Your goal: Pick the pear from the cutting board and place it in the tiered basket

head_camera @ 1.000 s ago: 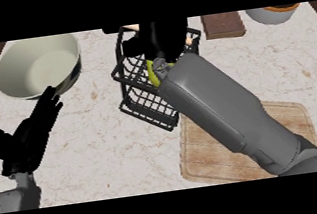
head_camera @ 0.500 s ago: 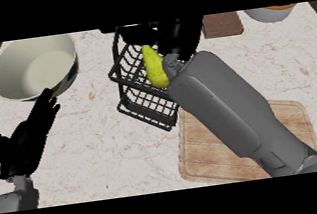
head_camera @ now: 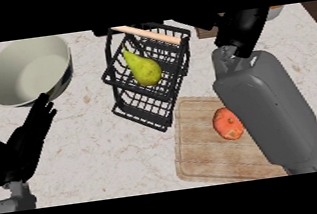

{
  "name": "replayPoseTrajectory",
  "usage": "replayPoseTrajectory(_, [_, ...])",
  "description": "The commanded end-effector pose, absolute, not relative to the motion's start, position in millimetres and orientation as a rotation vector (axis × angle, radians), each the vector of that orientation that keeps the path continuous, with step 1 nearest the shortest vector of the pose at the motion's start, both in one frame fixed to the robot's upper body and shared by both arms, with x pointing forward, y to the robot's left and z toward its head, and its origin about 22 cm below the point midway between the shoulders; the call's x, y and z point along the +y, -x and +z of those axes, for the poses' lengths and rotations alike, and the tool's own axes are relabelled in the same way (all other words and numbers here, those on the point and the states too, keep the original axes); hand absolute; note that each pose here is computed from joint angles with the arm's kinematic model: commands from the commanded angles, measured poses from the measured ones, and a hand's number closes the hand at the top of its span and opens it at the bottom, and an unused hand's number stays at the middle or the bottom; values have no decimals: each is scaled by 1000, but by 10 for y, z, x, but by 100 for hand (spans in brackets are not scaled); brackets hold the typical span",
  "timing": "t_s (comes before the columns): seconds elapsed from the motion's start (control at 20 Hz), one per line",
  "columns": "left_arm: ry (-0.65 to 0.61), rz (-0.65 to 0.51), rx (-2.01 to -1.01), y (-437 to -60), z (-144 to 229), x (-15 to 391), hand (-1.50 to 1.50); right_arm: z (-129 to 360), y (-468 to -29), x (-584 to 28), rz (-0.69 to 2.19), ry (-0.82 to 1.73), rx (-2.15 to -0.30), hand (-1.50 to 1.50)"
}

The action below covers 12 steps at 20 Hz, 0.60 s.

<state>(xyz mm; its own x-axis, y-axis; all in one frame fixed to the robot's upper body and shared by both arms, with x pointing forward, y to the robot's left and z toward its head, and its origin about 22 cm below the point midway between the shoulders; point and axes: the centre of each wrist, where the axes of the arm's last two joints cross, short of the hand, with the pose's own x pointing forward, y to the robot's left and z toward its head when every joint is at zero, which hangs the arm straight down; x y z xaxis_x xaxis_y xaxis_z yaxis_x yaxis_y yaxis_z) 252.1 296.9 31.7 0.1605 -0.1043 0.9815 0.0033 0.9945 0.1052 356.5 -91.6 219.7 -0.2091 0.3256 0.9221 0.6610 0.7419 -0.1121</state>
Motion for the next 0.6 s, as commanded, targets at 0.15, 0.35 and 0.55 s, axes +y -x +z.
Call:
replayPoseTrajectory(0.15, [-91, -63, -1395, -2425, 271, 3039, 0, 2349, -3034, -1835, -555, 828, -1777, -150])
replayPoseTrajectory(0.35, [-97, -66, -1405, -2511, 430, 3007, 0, 2286, -2596, -2212, -528, 873, -1787, -150])
replayPoseTrajectory(0.55, [-85, -45, -1417, -2506, 304, 2989, 0, 2549, -2150, -2571, -543, 882, -1783, -150])
